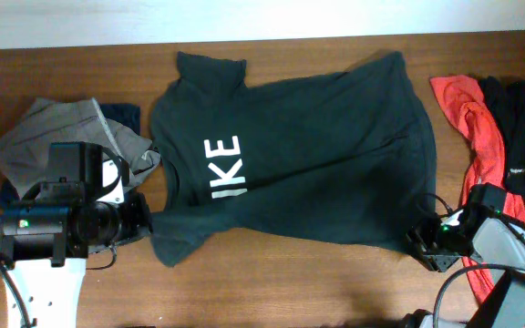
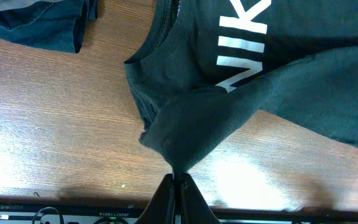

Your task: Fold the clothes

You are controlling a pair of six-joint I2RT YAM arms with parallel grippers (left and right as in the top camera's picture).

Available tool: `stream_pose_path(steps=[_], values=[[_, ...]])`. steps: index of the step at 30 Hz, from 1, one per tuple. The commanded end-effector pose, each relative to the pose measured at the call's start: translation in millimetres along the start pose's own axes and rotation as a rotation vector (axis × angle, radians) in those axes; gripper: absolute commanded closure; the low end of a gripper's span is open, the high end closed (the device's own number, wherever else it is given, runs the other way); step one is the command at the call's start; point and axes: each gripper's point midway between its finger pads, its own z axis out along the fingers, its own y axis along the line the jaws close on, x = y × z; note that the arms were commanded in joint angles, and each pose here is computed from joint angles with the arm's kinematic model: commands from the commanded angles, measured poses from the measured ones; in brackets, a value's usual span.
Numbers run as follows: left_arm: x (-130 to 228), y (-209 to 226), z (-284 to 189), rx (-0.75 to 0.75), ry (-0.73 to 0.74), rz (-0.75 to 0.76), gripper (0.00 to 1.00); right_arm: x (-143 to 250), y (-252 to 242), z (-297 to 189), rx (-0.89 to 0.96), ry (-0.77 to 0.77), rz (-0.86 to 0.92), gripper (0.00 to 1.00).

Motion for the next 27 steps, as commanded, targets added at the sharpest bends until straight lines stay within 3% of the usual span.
stream_pose_path(steps=[1, 4, 15, 27], values=[[-3.7, -0.4, -4.8, 0.001, -0.020, 0.001, 0.95, 0.8, -14.6, 14.1, 0.042, -0.010, 0.027, 0.50], [-3.6, -0.3, -4.8, 0.000, -0.020, 0.001, 0.95, 3.2, -19.5, 14.3, 0.066, -0.004, 0.023, 0.54], [-3.9, -0.4, -4.8, 0.001, -0.021, 0.001, 0.94, 13.0, -24.0, 12.9, 0.083, 0.037, -0.047, 0.43], [-2.3, 0.1, -4.7, -0.001, -0.014, 0.000, 0.94, 10.1, -18.3, -4.9, 0.054, -0.029, -0.083, 0.43]])
